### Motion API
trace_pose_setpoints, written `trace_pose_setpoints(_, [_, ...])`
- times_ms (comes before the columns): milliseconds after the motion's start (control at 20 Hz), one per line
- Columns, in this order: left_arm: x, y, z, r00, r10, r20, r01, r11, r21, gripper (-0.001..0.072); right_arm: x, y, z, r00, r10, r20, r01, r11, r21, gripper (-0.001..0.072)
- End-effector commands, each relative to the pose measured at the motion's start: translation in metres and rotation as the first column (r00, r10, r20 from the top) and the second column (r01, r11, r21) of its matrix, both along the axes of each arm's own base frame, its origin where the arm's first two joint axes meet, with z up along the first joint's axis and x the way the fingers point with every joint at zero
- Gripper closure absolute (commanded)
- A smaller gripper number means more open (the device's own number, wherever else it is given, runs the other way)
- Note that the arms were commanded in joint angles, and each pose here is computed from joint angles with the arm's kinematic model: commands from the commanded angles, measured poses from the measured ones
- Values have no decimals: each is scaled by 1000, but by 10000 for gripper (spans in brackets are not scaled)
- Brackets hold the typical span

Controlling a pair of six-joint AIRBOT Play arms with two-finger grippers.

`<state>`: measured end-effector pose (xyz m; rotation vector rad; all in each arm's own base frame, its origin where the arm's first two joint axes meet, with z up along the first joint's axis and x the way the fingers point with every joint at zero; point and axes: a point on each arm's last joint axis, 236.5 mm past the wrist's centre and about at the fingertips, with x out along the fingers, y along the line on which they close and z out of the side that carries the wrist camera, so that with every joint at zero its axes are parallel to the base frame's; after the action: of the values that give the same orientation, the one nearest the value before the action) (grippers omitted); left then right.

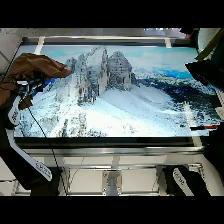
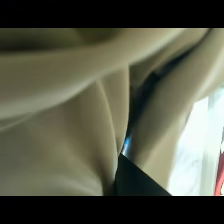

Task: Fold the clothes and pants, and hang the long-sleeved shirts on hangers.

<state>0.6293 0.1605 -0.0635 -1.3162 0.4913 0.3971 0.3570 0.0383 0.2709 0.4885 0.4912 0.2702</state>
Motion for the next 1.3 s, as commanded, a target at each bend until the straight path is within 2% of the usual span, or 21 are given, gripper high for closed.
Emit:
trace_pose_setpoints(0, [-7,-9,55,990,-137,46,132,987,92,697,0,-7,6,1000,-19,14,19,999,-44,321])
trace_pose_setpoints(150, [-24,-27,181,948,-263,181,212,942,259,697,-20,-27,6,998,-37,-50,24,971,-239,321])
trace_pose_setpoints(250, [-50,-65,282,886,-361,290,236,891,389,697,-43,-49,-4,985,-86,-147,24,926,-377,322])
trace_pose_setpoints(350, [-88,-127,359,789,-509,344,294,805,516,697,-61,-70,-13,964,-147,-222,28,886,-463,322])
trace_pose_setpoints(450, [-138,-212,404,644,-683,345,417,692,589,697,-66,-86,-19,950,-194,-246,42,856,-515,322])
trace_pose_setpoints(550, [-188,-303,416,465,-831,305,561,543,625,697,-64,-96,-20,943,-227,-243,61,837,-543,321])
trace_pose_setpoints(650, [-231,-388,396,279,-938,206,674,344,654,697,-60,-101,-23,940,-237,-248,64,832,-551,322])
trace_pose_setpoints(800, [-295,-507,336,18,-998,68,765,57,641,697,-53,-107,-32,930,-245,-274,54,829,-557,322])
trace_pose_setpoints(950, [-363,-613,256,-192,-981,3,814,-158,559,697,-45,-110,-41,928,-226,-296,16,818,-576,321])
trace_pose_setpoints(1000, [-384,-643,229,-242,-970,-13,819,-211,533,697,-41,-112,-44,928,-223,-300,8,815,-580,322])
trace_pose_setpoints(1100, [-420,-691,172,-303,-952,-51,820,-288,495,696,-35,-114,-52,921,-221,-320,-4,817,-576,322])
trace_pose_setpoints(1150, [-429,-706,148,-311,-948,-67,822,-304,482,695,-32,-115,-57,916,-221,-335,-12,819,-574,322])
trace_pose_setpoints(1200, [-427,-711,134,-304,-950,-77,827,-303,474,646,-31,-117,-61,910,-223,-349,-20,818,-575,321])
trace_pose_setpoints(1250, [-414,-708,132,-277,-958,-76,834,-279,477,386,-30,-120,-65,904,-230,-362,-25,815,-579,322])
